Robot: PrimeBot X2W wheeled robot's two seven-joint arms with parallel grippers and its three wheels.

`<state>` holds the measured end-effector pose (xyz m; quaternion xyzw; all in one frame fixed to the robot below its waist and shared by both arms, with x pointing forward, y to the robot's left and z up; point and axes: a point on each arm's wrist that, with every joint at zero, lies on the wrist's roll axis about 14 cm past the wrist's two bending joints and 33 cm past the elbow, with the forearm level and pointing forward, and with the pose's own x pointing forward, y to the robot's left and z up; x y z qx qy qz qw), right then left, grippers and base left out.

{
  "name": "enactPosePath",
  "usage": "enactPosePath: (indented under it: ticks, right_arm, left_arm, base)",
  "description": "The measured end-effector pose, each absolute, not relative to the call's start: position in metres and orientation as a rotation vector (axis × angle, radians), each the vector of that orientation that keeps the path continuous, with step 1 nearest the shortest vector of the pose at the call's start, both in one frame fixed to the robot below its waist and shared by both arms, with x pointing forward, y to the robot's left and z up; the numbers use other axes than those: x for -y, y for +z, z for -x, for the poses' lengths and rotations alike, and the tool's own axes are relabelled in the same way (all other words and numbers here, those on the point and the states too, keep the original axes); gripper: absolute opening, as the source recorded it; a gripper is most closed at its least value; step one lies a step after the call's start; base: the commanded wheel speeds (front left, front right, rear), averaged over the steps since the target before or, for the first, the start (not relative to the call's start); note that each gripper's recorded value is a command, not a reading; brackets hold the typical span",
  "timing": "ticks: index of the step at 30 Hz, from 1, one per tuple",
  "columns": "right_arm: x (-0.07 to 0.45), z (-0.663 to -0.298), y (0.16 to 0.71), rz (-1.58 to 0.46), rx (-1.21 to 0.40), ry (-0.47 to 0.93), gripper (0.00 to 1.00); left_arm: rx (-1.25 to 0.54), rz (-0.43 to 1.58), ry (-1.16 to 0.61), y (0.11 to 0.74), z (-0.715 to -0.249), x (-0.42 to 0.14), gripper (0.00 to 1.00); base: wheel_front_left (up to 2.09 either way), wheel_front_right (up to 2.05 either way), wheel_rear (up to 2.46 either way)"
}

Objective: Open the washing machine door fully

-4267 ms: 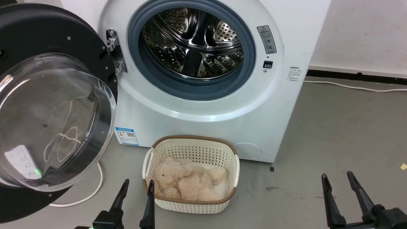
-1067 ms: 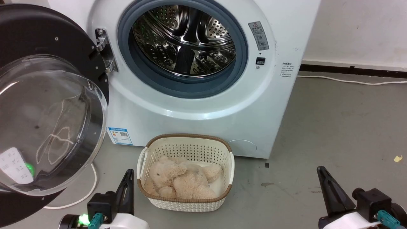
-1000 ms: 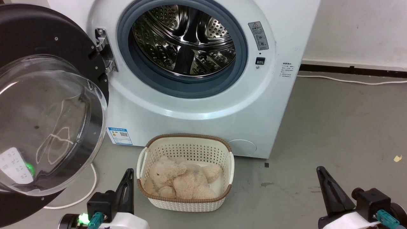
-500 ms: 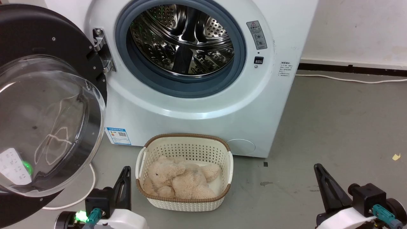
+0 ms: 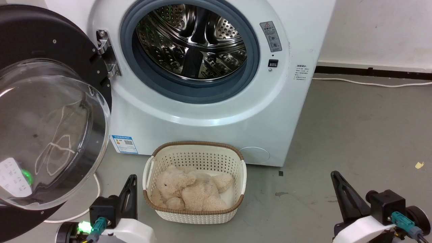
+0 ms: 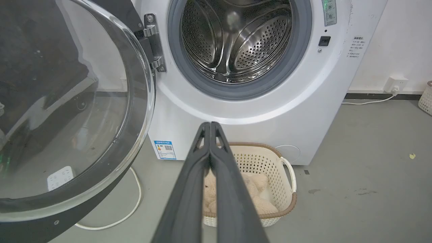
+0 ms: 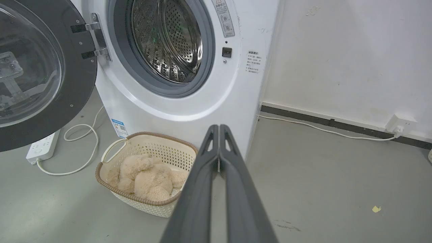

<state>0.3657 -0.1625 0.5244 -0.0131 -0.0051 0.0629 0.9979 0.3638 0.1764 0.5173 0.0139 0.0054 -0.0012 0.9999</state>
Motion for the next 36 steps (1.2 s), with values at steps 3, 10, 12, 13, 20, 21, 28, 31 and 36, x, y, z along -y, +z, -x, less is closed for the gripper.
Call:
enactPosePath:
  ticks: [3,10,12,13,20,21,28,31,36]
  right_arm:
    - [0.1623,-0.3657,0.524,0.032,0.008,0.126,0.0]
    - [0.1618,-0.3664,0.5227,0.036,-0.006,0.128,0.0]
    - [0.1615,-0.3665,0.5223,0.037,-0.009,0.128,0.0]
    - [0.1615,-0.367,0.5226,0.037,-0.011,0.128,0.0]
    - [0.1607,-0.369,0.5243,0.045,-0.011,0.131,0.0]
    - [0.1605,-0.369,0.5242,0.045,-0.011,0.131,0.0]
    - [0.1605,-0.369,0.5241,0.046,-0.012,0.131,0.0]
    - [0.1604,-0.369,0.5242,0.045,-0.012,0.131,0.0]
    - [0.1604,-0.369,0.5241,0.045,-0.012,0.131,0.0]
  left_arm:
    - [-0.004,-0.032,-0.002,0.52,-0.3657,-0.1763,0.0]
    - [-0.012,-0.038,-0.002,0.5206,-0.3674,-0.1765,0.0]
    - [-0.011,-0.04,-0.001,0.5211,-0.3677,-0.1767,0.0]
    - [-0.013,-0.04,-0.001,0.5209,-0.3678,-0.1766,0.0]
    - [-0.02,-0.041,0.003,0.5212,-0.369,-0.178,0.0]
    - [-0.019,-0.041,0.003,0.5214,-0.3691,-0.178,0.0]
    - [-0.019,-0.041,0.004,0.5215,-0.3691,-0.1783,0.0]
    - [-0.019,-0.041,0.003,0.5215,-0.3691,-0.1782,0.0]
    - [-0.019,-0.041,0.003,0.5215,-0.3692,-0.1782,0.0]
  base:
    - [0.0,0.0,0.0]
    - [0.0,0.0,0.0]
    - [0.0,0.0,0.0]
    - [0.0,0.0,0.0]
    - [0.0,0.0,0.0]
    - [0.0,0.0,0.0]
    - [0.0,0.0,0.0]
    - [0.0,0.0,0.0]
    - [0.0,0.0,0.0]
